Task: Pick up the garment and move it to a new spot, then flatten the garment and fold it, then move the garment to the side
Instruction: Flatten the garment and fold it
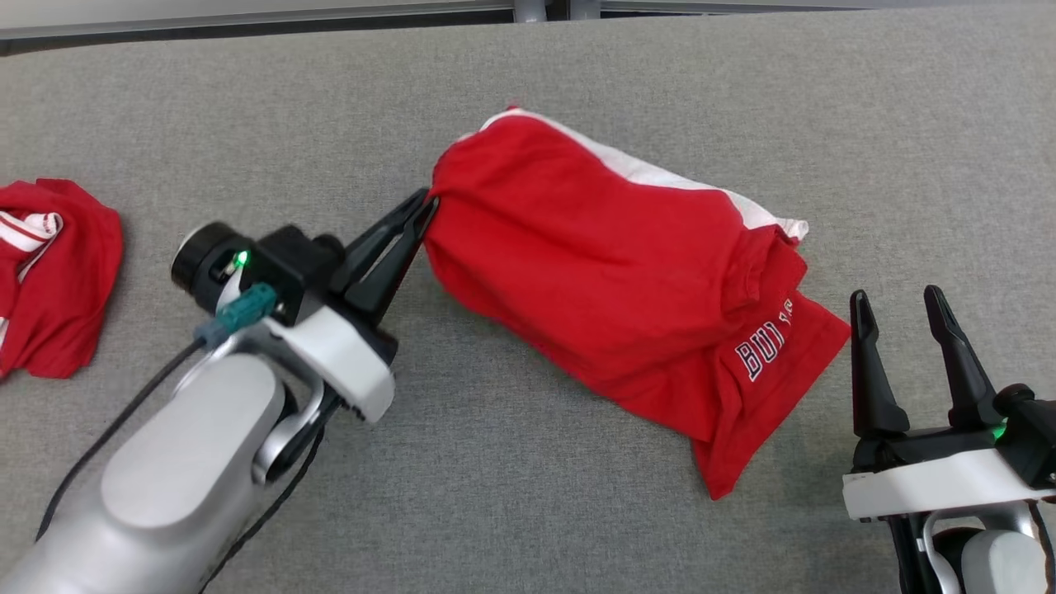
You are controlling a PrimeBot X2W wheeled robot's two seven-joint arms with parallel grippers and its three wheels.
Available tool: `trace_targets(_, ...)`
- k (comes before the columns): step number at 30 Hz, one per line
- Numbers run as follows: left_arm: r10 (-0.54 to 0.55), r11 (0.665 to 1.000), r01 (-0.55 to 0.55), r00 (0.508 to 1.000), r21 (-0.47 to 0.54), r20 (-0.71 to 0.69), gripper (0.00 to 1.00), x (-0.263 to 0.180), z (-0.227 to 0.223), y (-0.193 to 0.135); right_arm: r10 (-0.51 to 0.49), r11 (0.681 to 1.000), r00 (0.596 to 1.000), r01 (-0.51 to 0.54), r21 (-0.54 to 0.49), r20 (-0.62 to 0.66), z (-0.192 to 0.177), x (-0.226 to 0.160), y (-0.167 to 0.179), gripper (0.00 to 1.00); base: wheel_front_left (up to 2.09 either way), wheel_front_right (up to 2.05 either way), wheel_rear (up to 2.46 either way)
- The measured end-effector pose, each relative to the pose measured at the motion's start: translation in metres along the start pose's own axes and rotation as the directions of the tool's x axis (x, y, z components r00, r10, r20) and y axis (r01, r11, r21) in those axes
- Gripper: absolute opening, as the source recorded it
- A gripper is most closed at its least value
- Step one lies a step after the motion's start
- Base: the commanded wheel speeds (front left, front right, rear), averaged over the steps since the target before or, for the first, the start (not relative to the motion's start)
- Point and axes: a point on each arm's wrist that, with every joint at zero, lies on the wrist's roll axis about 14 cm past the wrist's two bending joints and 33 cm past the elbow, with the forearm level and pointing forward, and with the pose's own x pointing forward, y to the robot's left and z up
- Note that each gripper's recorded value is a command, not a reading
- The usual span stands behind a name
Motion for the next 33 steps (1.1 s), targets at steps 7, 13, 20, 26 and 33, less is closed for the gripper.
trace_targets(7, 0.048, 0.999, -0.049, 0.991, -0.006, -0.125, 0.0, -0.057, -0.051, -0.01, 0.009, 1.0, 1.0, -0.009, 0.013, 0.002, 0.0, 0.001, 0.003, 1.0, 0.0, 0.0, 0.0)
trace_targets(13, 0.025, 1.0, -0.022, 0.971, 0.013, -0.238, 0.0, -0.086, -0.092, -0.033, 0.026, 1.0, 1.0, -0.026, 0.018, -0.012, -0.003, 0.006, 0.009, 1.0, 0.0, 0.0, 0.0)
trace_targets(20, 0.063, 0.995, -0.081, 0.961, -0.057, -0.268, 0.45, -0.093, -0.108, -0.04, 0.03, 0.999, 1.0, -0.029, 0.014, -0.004, 0.002, 0.006, 0.01, 1.0, 0.0, 0.0, 0.0)
trace_targets(26, 0.172, 0.978, -0.186, 0.975, -0.091, -0.143, 1.0, -0.085, -0.069, -0.018, 0.027, 1.0, 1.0, -0.027, 0.008, 0.013, 0.01, 0.001, 0.01, 1.0, 0.0, 0.0, 0.0)
trace_targets(33, 0.334, 0.928, -0.324, 0.942, -0.186, 0.023, 1.0, -0.098, -0.018, 0.012, 0.031, 1.0, 0.999, -0.03, -0.008, 0.043, 0.025, -0.007, 0.013, 1.0, 0.0, 0.0, 0.0)
